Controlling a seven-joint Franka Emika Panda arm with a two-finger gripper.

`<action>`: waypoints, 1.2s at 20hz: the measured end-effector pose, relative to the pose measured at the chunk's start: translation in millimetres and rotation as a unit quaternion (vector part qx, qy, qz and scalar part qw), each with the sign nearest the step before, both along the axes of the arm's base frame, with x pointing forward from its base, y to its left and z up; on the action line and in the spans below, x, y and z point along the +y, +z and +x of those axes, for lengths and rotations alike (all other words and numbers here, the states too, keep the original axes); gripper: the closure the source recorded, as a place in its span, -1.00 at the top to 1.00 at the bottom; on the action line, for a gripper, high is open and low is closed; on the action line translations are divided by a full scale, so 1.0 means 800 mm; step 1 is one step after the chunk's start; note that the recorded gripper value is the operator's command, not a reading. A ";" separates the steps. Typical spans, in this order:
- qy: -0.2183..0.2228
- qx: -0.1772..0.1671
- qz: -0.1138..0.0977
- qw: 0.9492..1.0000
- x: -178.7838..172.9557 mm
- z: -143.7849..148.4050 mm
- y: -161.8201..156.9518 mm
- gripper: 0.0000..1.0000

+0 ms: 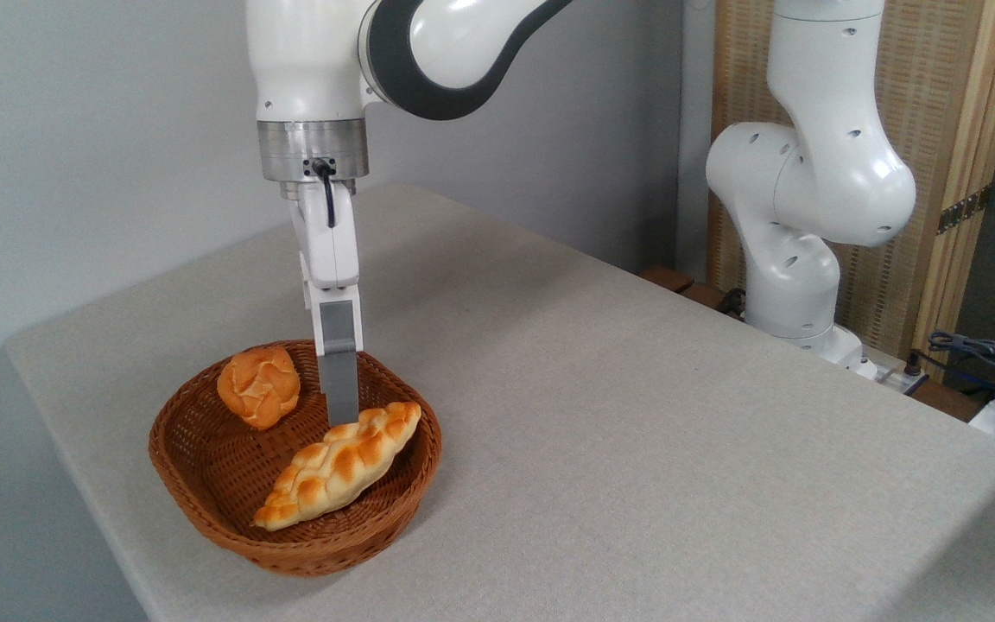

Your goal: Put bread into the basket

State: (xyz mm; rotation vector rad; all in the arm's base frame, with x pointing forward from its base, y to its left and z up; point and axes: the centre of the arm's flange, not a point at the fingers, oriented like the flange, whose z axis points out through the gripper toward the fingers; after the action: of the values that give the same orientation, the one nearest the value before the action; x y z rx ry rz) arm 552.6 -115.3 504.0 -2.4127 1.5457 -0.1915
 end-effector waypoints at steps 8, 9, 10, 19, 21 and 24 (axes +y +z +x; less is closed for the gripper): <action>0.141 0.028 -0.057 0.988 0.052 -0.033 0.085 1.00; 0.154 0.038 -0.061 0.985 0.066 -0.037 0.101 1.00; 0.163 0.047 -0.065 0.983 0.075 -0.039 0.113 1.00; 0.162 0.119 -0.093 0.975 0.086 -0.025 0.136 1.00; 0.163 0.120 -0.093 0.975 0.088 -0.022 0.136 1.00; 0.166 0.117 -0.094 0.975 0.091 -0.022 0.140 1.00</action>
State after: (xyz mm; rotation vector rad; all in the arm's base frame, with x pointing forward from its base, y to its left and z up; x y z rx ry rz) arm 535.1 -42.6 615.8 -2.8882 1.2293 0.0172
